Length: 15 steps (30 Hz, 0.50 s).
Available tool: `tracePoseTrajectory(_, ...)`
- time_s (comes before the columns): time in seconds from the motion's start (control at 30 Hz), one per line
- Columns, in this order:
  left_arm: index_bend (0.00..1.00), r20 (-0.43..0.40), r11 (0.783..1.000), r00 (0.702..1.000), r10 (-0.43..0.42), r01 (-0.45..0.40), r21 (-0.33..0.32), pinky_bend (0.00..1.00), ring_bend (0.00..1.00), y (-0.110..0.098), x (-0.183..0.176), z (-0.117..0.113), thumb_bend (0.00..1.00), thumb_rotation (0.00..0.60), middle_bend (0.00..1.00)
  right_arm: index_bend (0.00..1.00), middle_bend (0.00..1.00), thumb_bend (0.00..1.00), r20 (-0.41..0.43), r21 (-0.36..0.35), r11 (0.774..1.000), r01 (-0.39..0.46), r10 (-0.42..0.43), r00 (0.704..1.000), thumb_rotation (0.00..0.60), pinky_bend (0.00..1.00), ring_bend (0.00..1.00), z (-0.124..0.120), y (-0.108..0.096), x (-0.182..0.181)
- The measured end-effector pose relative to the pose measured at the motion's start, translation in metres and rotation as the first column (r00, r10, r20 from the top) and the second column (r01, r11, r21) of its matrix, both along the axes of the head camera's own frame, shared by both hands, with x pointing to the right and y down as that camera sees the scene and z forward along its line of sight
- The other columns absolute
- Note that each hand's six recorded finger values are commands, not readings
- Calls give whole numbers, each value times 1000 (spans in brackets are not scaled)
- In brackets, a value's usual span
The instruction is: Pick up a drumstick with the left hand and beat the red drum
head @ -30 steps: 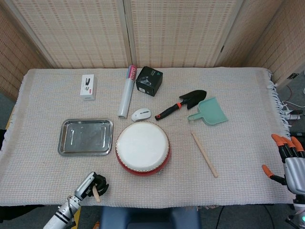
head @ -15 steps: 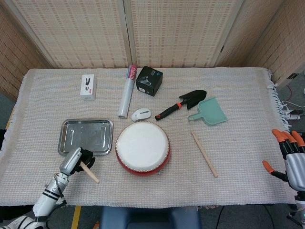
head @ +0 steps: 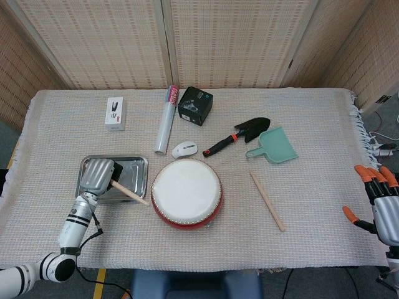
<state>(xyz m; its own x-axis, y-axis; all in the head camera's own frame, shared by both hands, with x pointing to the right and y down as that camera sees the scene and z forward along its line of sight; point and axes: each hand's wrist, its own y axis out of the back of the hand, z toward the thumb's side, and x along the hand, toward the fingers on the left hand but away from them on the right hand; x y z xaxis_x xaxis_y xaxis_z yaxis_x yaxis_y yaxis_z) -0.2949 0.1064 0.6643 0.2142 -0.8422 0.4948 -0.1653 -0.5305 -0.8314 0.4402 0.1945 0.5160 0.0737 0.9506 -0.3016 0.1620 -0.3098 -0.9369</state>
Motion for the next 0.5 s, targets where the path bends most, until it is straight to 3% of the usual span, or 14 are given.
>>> tracePoseTrajectory(0.2,1000,50,999,999,-20,22,-47,1000,1000,-16,22,8,641,600,1000,46,105,242,9,2,1000,-14,14,1000,600,47,0,-1,3,7)
tracePoseTrajectory(0.5,1000,64,987,991,-119,125,-98,1000,1000,-29,39,14,629,600,1000,46,105,242,22,-3,1000,-11,11,1000,600,47,0,2,3,10)
